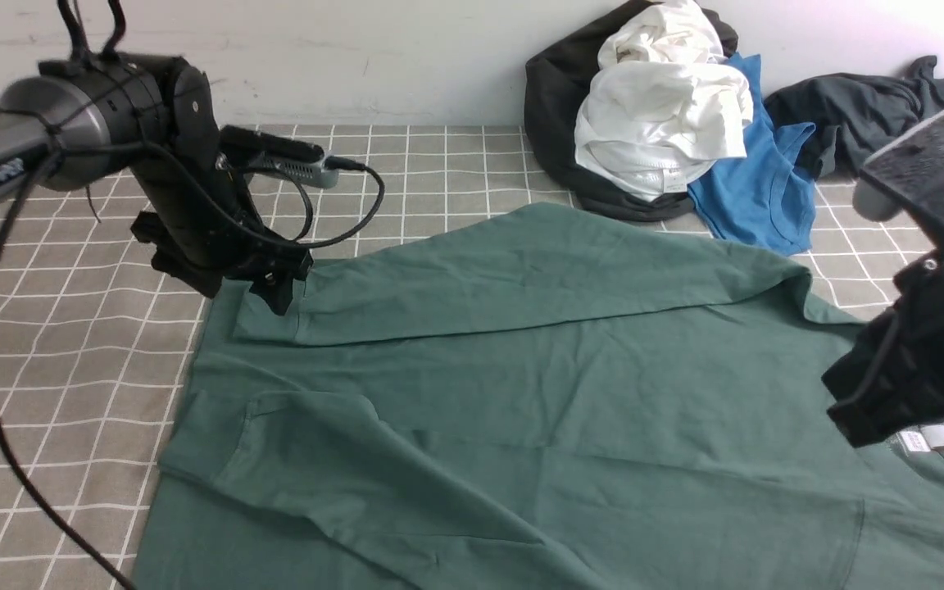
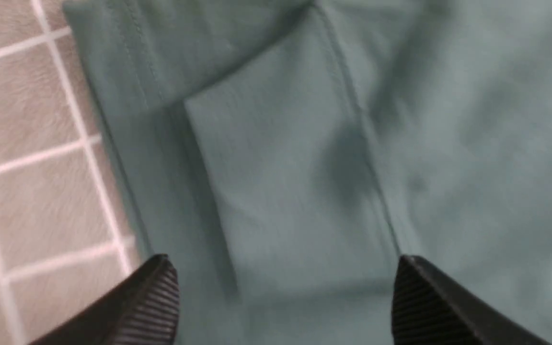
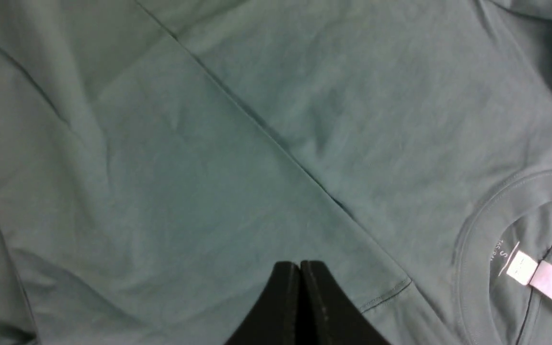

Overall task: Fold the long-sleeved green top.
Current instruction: Use the left arm to clamp the cuff farthest from it, then use the left arm to drag and drop the cuff onto the cuff closest to the left arm, then use both arms simultaneously to clamp the lower edge of the clothing fabric, then use both arms to drag the lower edge of the fabric forward and fold it over the upper edge

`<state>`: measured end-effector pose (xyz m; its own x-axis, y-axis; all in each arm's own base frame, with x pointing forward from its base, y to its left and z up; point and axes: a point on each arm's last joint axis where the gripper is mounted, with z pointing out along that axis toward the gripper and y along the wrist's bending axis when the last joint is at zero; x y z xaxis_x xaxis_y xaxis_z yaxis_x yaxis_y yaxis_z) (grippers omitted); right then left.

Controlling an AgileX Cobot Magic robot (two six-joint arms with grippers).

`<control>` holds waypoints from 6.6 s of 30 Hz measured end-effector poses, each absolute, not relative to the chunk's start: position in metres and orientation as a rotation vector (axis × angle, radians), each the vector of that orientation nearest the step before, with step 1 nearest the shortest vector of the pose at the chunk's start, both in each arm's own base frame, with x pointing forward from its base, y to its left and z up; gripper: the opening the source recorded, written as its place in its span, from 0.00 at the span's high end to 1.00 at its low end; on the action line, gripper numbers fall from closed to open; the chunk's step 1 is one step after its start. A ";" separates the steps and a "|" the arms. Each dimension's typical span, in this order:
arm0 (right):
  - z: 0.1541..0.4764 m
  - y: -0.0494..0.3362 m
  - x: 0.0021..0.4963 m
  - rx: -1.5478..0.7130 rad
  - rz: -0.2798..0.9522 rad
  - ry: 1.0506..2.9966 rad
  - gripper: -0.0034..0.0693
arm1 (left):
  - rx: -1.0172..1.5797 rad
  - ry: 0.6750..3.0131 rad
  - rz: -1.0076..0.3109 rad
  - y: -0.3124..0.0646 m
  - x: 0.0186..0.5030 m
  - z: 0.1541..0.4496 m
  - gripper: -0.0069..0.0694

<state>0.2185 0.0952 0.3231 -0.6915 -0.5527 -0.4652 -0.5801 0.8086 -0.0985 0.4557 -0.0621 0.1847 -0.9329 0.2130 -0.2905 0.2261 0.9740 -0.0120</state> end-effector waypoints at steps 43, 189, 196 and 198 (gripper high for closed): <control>0.323 0.131 0.180 -1.165 0.120 2.516 0.97 | 0.169 2.906 -0.227 -0.043 0.239 0.226 0.86; 0.225 0.100 0.459 -1.209 -0.055 2.507 0.94 | 1.013 2.485 0.334 -0.077 0.456 0.238 0.89; 0.184 0.101 0.486 -1.038 -0.051 2.518 0.86 | 0.998 2.495 0.329 -0.071 0.484 0.190 0.74; 0.181 0.100 0.488 -1.019 -0.050 2.519 0.82 | 0.995 2.497 0.328 -0.069 0.486 0.184 0.68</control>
<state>0.4883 0.1000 0.1807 -0.6431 -0.6717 -0.3678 -0.6566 0.7308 -0.1866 0.4856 -0.0688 0.1842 -0.6500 0.6972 -0.3022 0.5955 0.7144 0.3674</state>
